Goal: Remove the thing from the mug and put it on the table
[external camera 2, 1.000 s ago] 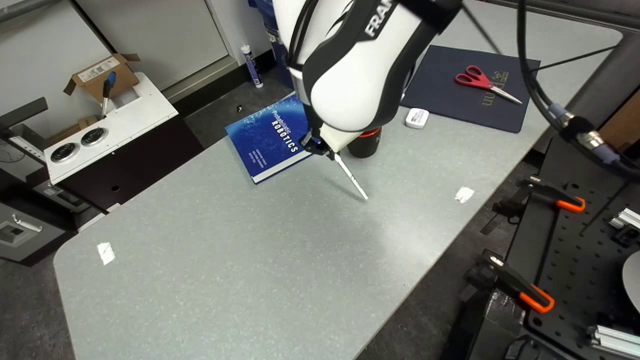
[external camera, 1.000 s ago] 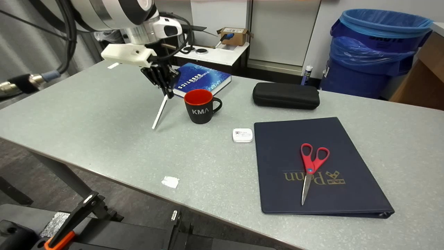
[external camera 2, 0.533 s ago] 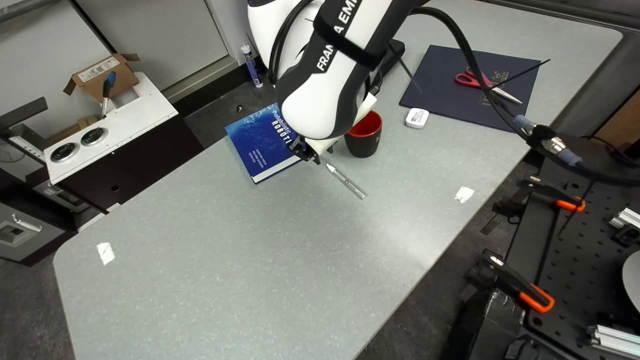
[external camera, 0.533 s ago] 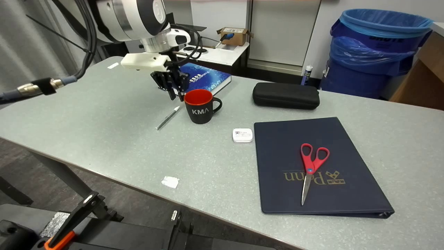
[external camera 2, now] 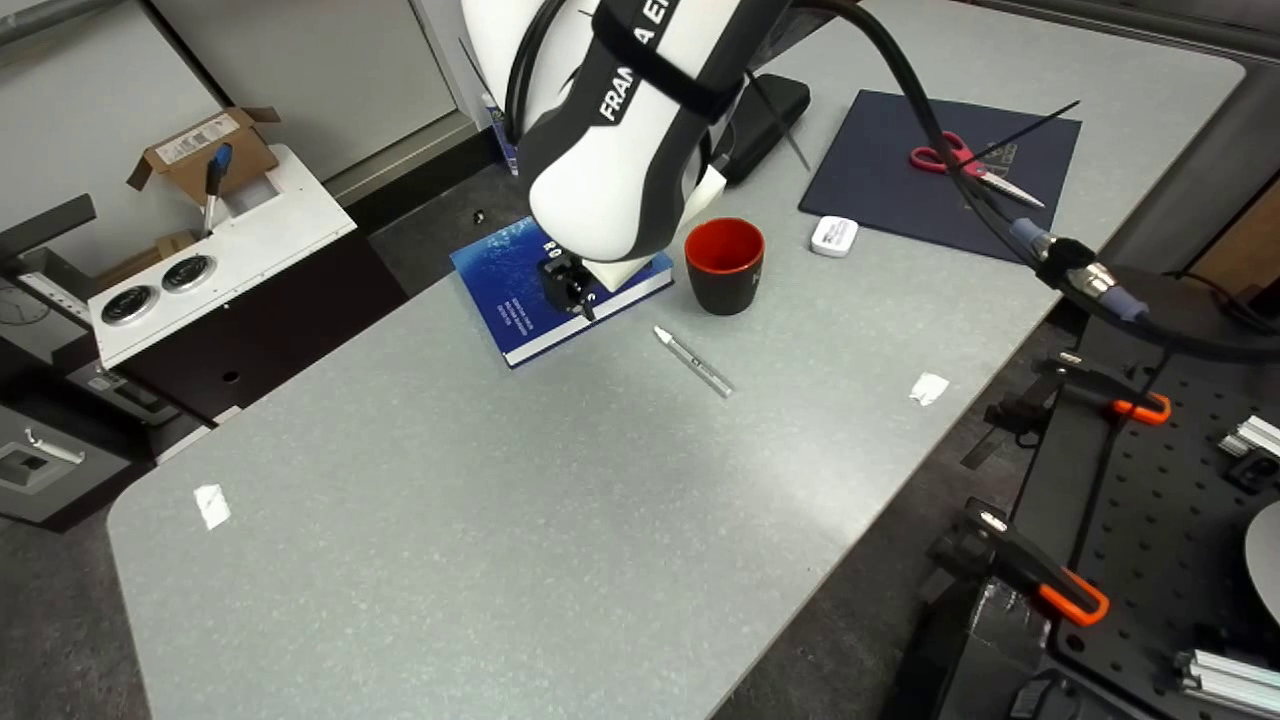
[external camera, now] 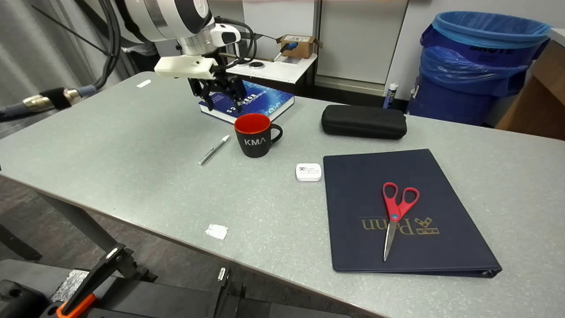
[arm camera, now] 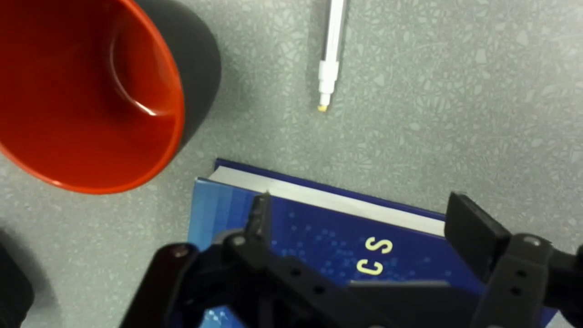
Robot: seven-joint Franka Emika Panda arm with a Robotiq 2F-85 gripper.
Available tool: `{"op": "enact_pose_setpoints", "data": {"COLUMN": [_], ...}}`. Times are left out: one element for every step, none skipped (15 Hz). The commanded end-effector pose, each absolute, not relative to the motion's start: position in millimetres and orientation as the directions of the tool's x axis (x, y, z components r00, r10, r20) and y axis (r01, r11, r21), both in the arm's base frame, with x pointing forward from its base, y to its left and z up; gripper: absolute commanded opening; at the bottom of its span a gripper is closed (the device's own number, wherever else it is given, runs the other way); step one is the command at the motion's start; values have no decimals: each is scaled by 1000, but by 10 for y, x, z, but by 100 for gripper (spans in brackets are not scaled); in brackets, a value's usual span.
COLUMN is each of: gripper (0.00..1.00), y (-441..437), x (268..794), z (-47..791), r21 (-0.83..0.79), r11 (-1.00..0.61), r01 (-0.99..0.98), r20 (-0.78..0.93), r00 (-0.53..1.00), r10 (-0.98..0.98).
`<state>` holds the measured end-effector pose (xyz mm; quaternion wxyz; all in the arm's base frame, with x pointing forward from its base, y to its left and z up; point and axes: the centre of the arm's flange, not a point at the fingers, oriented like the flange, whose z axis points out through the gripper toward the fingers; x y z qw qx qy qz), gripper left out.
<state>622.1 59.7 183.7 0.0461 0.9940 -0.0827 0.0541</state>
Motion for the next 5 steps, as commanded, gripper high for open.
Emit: {"op": "enact_pose_setpoints", "data": {"gripper": [100, 100, 100, 100, 100], "y": [587, 578, 572, 570, 570], "x": [6237, 6249, 6259, 6263, 6263], "z": [1853, 1866, 1876, 1880, 1880], "r21": [84, 86, 87, 88, 88], "r11": [-982, -981, -981, -981, -981], "r01": [-171, -173, -174, -174, -174], "r20": [118, 117, 117, 117, 117], "r00": [980, 980, 980, 979, 980], "r10": [-161, -162, -163, -164, -164]}}
